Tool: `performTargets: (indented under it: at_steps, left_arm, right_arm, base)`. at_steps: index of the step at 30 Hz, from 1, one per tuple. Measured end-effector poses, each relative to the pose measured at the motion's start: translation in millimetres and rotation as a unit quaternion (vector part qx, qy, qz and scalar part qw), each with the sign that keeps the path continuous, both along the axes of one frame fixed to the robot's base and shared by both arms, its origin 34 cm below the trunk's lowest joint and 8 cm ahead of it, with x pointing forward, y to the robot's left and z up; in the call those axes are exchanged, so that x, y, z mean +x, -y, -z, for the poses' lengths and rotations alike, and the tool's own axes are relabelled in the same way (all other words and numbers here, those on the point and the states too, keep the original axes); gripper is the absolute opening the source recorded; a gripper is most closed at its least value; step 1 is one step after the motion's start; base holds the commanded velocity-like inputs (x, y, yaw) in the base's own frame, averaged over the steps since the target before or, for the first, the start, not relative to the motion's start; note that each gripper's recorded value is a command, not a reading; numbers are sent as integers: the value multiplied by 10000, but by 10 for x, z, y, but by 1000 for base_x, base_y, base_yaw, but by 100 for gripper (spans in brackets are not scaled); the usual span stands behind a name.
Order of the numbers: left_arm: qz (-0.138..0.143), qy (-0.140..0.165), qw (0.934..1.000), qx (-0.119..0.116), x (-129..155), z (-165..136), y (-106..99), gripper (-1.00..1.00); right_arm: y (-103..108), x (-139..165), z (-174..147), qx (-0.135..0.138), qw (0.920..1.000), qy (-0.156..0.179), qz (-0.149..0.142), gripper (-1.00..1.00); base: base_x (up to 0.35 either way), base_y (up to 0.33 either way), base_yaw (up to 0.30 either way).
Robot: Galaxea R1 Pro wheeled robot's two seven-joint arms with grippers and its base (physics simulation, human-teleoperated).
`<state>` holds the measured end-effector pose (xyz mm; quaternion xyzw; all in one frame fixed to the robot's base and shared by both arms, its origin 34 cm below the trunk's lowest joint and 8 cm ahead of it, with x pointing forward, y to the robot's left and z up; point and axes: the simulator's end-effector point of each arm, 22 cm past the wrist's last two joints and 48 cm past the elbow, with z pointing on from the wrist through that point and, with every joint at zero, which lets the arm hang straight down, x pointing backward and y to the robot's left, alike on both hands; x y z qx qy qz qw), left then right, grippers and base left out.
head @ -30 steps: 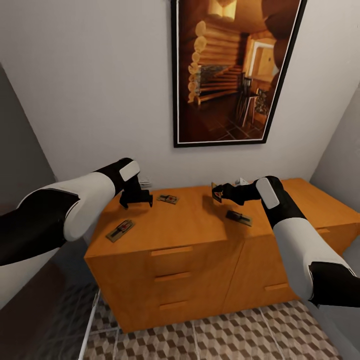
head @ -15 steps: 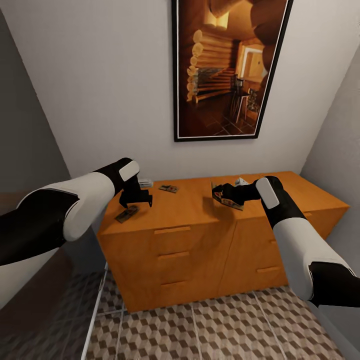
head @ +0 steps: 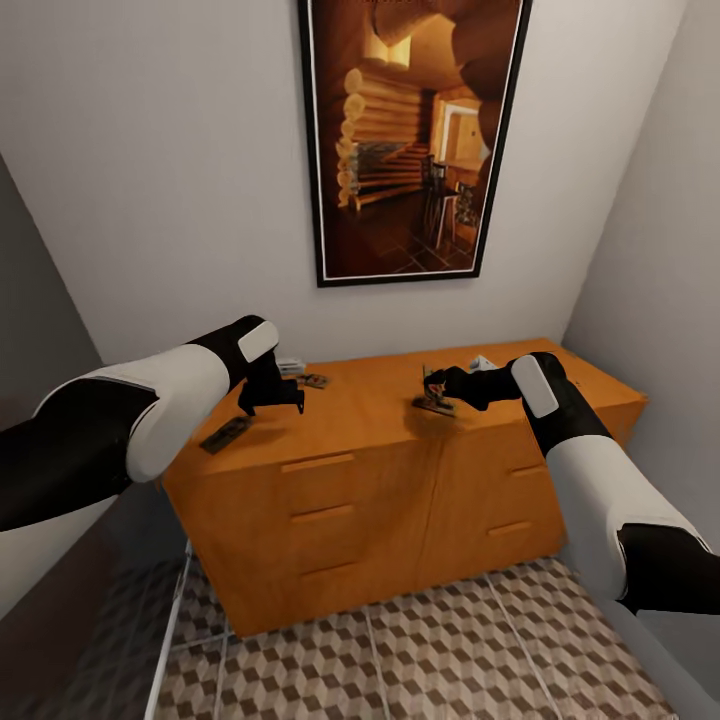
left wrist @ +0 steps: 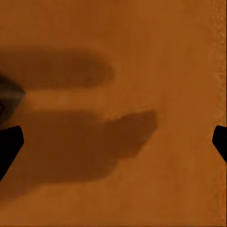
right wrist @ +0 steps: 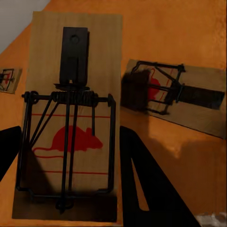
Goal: Take the four mousetraps from the cabinet in the bathroom and place them on the bathroom floor. Make sure all four end up on the same floor surface, and ensure that at least two of them are either under or directly next to the same bathroom sink.
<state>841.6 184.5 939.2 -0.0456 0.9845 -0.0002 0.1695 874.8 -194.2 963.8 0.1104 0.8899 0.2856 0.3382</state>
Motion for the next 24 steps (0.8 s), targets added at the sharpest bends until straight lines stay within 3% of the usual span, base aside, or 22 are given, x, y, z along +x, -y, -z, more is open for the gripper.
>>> performTargets:
  at_steps: [10, 24]
  left_arm:
    - [5, 35, 10000, -2, -6, -44, 9, 100]
    - [8, 37, 10000, -2, -7, -47, 13, 100]
  right_arm:
    - [3, -8, -43, -4, 10000, 30, 5, -100]
    - [4, -10, -39, -5, 10000, 27, 7, -100]
  base:
    - [0, 21, -136]
    - [0, 251, -4]
